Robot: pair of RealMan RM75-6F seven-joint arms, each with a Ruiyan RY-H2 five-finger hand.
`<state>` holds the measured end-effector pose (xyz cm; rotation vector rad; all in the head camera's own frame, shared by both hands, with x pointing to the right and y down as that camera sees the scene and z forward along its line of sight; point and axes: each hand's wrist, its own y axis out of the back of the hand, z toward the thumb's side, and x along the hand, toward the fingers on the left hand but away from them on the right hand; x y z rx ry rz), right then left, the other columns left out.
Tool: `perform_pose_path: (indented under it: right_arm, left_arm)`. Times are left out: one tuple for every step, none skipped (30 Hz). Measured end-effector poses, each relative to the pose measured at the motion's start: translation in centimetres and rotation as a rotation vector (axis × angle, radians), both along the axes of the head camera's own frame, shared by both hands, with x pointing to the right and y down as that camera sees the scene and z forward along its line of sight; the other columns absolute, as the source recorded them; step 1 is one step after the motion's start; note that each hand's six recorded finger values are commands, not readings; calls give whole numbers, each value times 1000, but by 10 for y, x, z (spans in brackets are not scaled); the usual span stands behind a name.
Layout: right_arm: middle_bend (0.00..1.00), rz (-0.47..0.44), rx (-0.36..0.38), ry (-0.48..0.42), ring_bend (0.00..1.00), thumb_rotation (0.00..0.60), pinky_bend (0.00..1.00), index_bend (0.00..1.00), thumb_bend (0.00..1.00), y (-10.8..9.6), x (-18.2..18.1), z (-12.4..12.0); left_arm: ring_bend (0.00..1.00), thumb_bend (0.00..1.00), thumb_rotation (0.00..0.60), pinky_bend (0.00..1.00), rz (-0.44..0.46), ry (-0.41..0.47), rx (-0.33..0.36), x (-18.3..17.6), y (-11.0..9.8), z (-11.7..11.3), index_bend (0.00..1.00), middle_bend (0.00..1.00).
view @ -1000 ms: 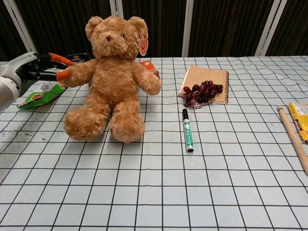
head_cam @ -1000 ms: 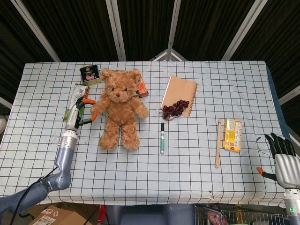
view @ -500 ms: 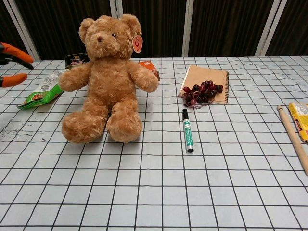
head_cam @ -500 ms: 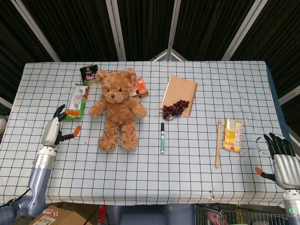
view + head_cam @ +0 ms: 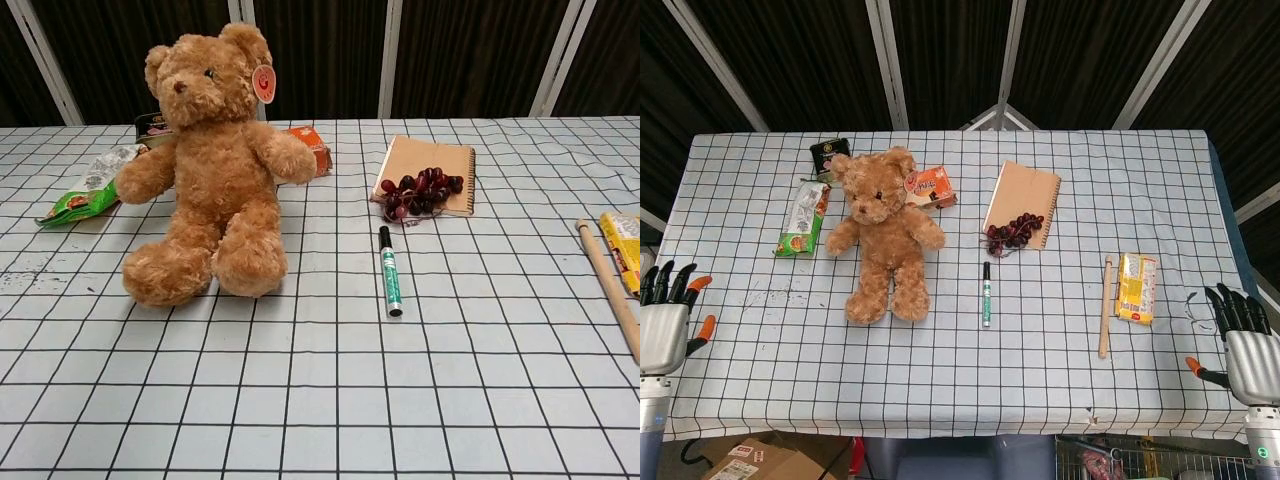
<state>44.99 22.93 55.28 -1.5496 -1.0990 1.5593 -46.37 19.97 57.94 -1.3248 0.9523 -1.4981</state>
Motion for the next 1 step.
perform_pose_path:
  right_arm:
    - [0,1,1,1,0,600,0,24,171,0,0,-1]
  left_arm:
    - [0,494,600,0,4,-18,15,-5,1,-3,253,94]
